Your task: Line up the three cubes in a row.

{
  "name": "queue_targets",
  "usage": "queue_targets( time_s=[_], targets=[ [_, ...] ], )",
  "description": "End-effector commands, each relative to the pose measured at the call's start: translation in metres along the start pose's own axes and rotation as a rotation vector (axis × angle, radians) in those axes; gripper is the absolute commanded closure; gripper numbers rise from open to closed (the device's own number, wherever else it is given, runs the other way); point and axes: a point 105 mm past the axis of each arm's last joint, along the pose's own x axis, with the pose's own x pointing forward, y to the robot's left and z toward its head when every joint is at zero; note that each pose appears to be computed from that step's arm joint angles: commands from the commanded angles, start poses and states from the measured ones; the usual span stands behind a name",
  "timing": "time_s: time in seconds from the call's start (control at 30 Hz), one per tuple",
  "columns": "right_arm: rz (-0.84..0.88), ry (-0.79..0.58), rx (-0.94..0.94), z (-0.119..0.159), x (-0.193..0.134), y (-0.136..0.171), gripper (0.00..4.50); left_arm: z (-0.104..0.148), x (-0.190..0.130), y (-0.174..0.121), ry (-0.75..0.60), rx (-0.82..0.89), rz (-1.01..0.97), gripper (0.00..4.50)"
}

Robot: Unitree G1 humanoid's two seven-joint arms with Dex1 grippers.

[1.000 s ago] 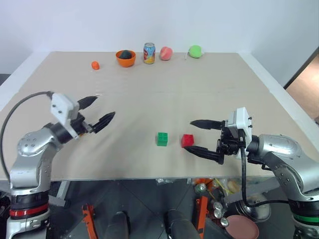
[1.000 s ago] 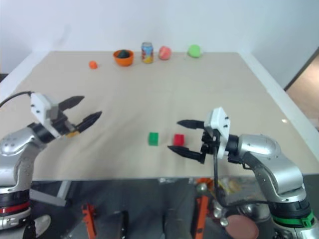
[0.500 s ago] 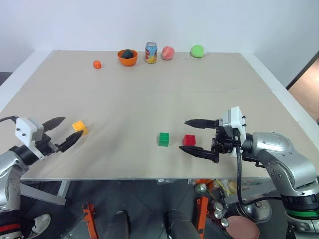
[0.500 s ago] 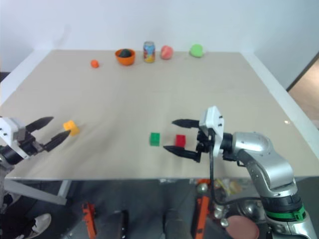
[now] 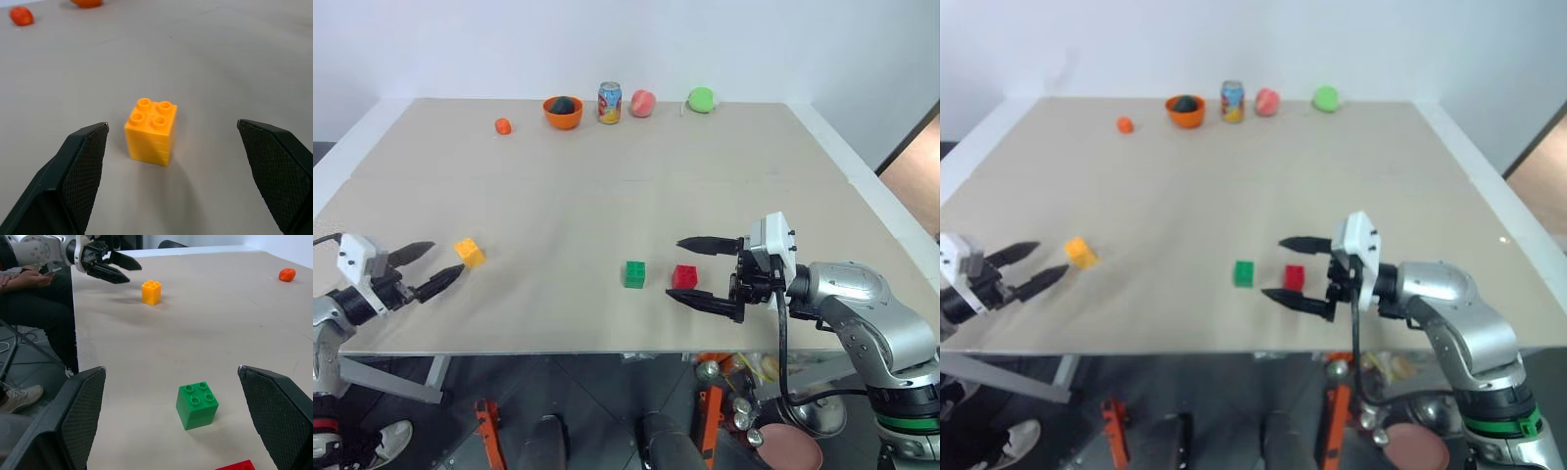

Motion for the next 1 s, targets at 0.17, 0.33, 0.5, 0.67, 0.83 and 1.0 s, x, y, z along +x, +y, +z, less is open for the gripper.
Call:
queue_targets(
  time_s=[0.17, 0.33, 0.5, 0.67, 0.83, 1.0],
  targets=[
    [-0.006, -0.011, -0.041, 0.012, -0.005, 0.004, 0.0, 0.004, 0.003, 0.019, 0.006, 0.011, 0.052, 0.14],
    [0.014, -0.011, -0.031, 0.014, -0.004, 0.012, 0.0, -0.003, 0.008, 0.02, 0.022, -0.006, 0.046, 0.14],
    [0.031, -0.05, -0.032, 0.024, 0.007, 0.021, 0.0, -0.01, 0.015, 0.018, 0.037, -0.026, 0.019, 0.14],
    [0.073, -0.099, -0.015, 0.034, 0.017, 0.035, 0.0, -0.014, 0.022, 0.018, 0.043, -0.034, 0.009, 0.14],
    [0.074, -0.095, -0.009, 0.034, 0.018, 0.037, 0.0, -0.016, 0.026, 0.018, 0.04, -0.043, 0.009, 0.14],
    [0.072, -0.091, -0.01, 0.033, 0.017, 0.037, 0.0, -0.018, 0.028, 0.018, 0.043, -0.049, 0.003, 0.14]
  ],
)
